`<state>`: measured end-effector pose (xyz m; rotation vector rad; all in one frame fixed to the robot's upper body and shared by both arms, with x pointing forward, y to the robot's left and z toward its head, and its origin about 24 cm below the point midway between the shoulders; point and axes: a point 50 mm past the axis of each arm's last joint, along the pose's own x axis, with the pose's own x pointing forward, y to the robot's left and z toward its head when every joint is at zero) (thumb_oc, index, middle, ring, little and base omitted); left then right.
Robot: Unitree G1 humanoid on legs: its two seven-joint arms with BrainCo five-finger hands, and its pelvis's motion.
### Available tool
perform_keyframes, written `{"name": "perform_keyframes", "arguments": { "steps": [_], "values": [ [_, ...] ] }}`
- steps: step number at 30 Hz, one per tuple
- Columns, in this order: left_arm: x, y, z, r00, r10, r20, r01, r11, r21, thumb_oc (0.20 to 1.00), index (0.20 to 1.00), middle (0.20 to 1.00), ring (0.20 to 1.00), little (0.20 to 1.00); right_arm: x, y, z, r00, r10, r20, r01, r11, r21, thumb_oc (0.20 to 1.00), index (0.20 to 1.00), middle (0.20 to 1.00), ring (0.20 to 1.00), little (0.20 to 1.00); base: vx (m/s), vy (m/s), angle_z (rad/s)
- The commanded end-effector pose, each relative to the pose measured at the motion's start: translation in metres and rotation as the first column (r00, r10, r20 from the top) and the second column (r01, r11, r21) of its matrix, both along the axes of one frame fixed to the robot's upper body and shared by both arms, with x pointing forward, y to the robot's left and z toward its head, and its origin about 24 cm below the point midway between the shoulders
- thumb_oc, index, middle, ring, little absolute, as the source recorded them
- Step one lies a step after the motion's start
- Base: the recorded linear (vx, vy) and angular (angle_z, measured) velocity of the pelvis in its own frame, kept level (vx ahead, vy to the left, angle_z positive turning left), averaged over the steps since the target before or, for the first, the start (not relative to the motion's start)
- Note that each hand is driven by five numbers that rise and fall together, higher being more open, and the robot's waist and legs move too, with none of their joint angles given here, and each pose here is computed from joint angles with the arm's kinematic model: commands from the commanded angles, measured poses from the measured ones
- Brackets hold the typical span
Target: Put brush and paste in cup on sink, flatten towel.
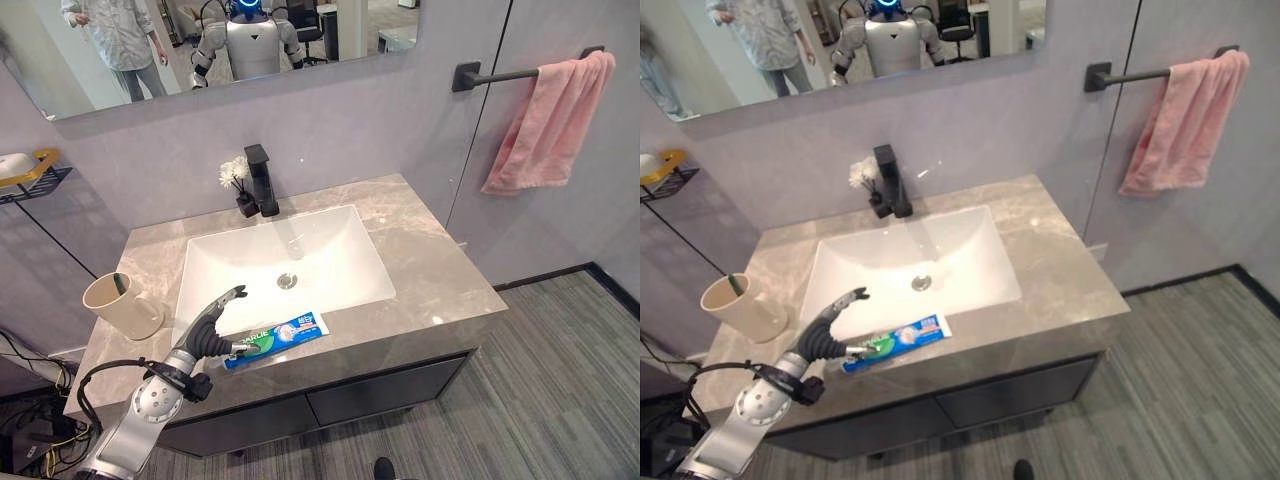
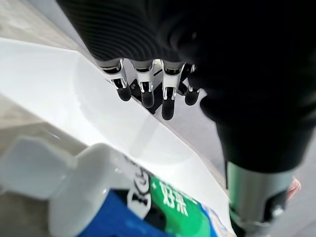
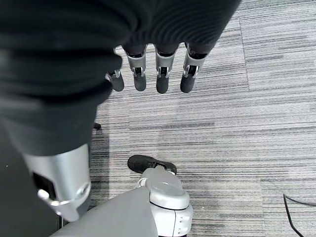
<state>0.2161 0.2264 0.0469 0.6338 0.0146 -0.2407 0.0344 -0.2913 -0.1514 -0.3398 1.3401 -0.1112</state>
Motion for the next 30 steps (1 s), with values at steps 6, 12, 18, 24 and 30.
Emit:
{"name": "perform_keyframes", "arguments": {
  "steps": [6, 12, 18, 24, 30],
  "values": [
    [0.005, 0.015, 0.05, 0.988, -0.039, 0.15, 0.041, 0.999, -0.014, 1.0, 1.0, 1.0, 1.0, 1.0, 0.014, 0.0, 0.001, 1.0, -0.014, 0.025, 0.014, 1.0, 0.01, 1.0, 1.0, 1.0, 1.0, 1.0, 0.0, 0.0, 0.0],
    [0.002, 0.018, 0.044, 0.993, -0.038, 0.112, 0.038, 0.999, 0.001, 1.0, 1.0, 1.0, 1.0, 1.0, 0.013, 0.002, 0.0, 1.0, -0.002, 0.014, 0.001, 1.0, 0.021, 1.0, 1.0, 1.0, 1.0, 1.0, 0.0, 0.0, 0.0],
    [0.001, 0.017, 0.034, 0.997, -0.045, 0.059, 0.045, 0.999, 0.006, 1.0, 1.0, 1.0, 1.0, 1.0, 0.012, 0.001, 0.0, 1.0, 0.013, 0.011, -0.013, 1.0, 0.02, 1.0, 1.0, 1.0, 1.0, 1.0, 0.0, 0.0, 0.0],
    [0.0, 0.016, 0.025, 0.998, -0.057, 0.016, 0.057, 0.998, 0.022, 1.0, 1.0, 1.0, 1.0, 1.0, 0.011, -0.001, 0.001, 1.0, 0.017, 0.013, -0.017, 1.0, 0.016, 1.0, 1.0, 1.0, 1.0, 1.0, 0.0, 0.0, 0.0],
    [-0.002, 0.015, 0.021, 0.997, -0.075, -0.015, 0.075, 0.996, 0.043, 1.0, 1.0, 1.0, 1.0, 1.0, 0.011, -0.001, 0.001, 1.0, 0.025, 0.008, -0.025, 1.0, 0.018, 1.0, 1.0, 1.0, 1.0, 1.0, 0.0, 0.0, 0.0]
  ]
}}
